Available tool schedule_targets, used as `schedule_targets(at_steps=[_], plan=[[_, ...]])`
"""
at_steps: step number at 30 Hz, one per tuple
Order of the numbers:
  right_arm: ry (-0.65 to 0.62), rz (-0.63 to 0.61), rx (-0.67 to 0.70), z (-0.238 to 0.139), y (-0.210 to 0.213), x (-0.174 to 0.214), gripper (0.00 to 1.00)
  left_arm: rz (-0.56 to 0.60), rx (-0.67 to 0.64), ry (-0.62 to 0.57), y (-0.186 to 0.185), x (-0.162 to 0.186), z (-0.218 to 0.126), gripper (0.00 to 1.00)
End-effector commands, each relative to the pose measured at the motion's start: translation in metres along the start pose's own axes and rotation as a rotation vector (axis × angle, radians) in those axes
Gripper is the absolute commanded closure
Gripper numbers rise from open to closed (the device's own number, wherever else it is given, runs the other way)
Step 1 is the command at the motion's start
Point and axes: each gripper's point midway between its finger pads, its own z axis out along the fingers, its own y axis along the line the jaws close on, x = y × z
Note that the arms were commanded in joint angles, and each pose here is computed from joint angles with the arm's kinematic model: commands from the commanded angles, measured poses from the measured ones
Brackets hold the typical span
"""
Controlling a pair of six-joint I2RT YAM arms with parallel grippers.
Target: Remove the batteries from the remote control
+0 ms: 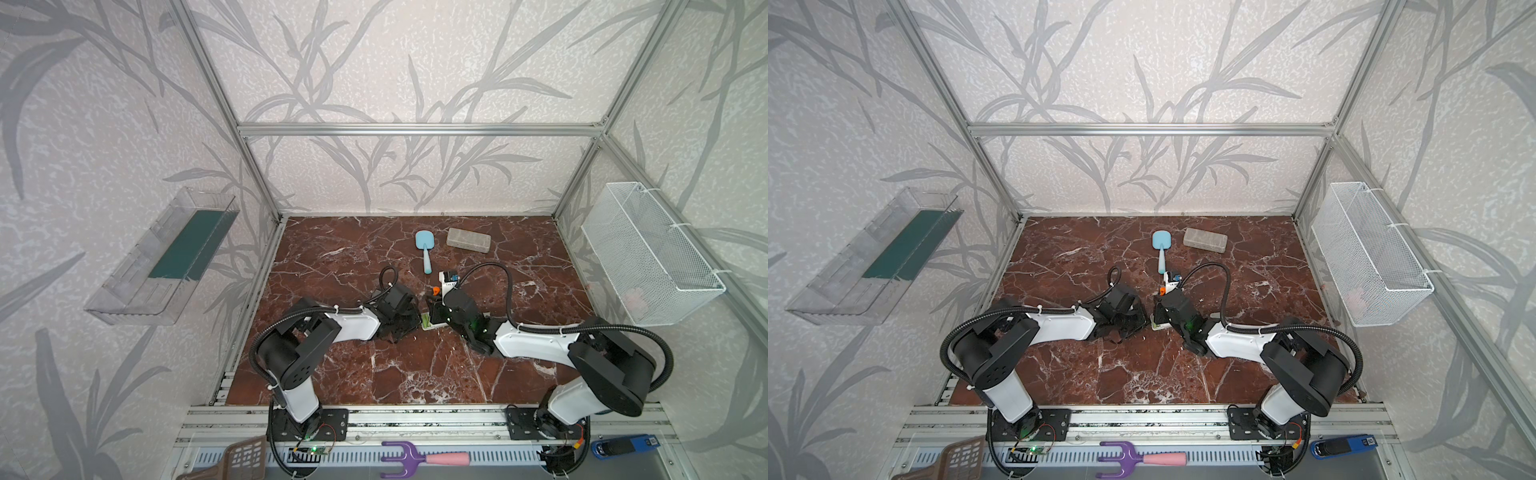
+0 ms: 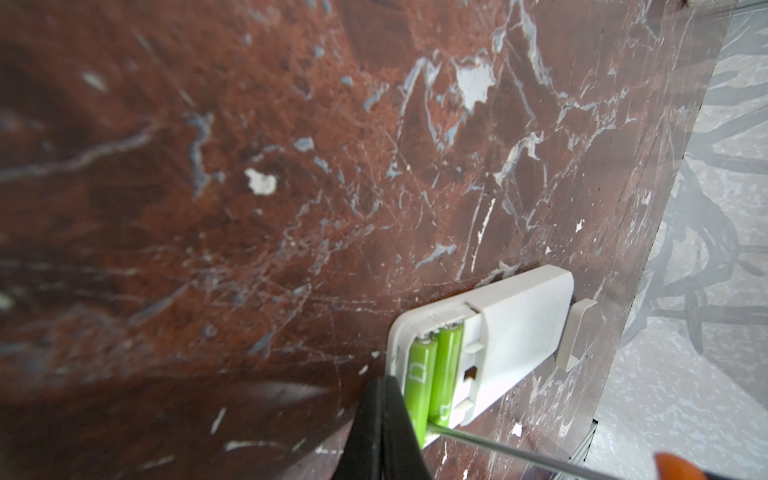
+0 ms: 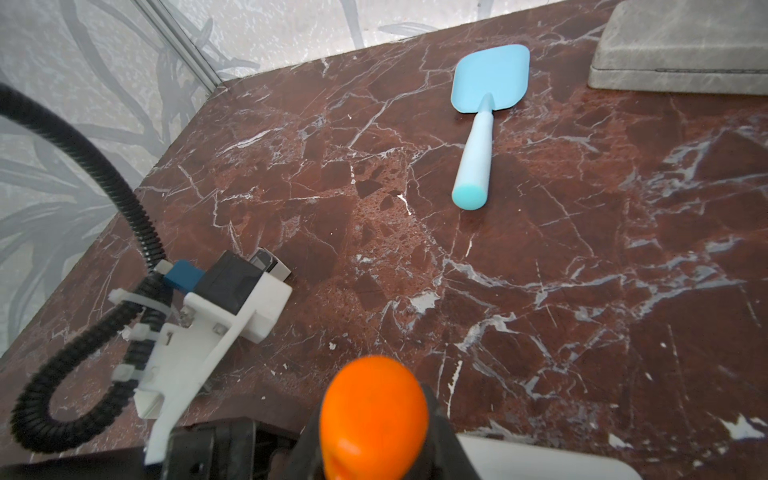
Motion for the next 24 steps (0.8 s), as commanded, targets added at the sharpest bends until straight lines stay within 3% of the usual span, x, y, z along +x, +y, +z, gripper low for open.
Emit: schedule_targets(at_steps=[1, 12, 24], plan=[[0.124, 0.090, -0.013, 0.002, -0.008, 0.039, 1.00, 0.001, -0.030, 0.034, 0.008, 0.012, 0.008, 0.93], [0.108, 0.189, 0.021, 0.000, -0.028, 0.039, 1.00, -0.001, -0.036, 0.033, 0.011, 0.013, 0.008, 0.93], [0.086, 0.194, 0.034, -0.004, -0.033, 0.030, 1.00, 0.003, -0.032, 0.032, 0.009, 0.012, 0.008, 0.93]])
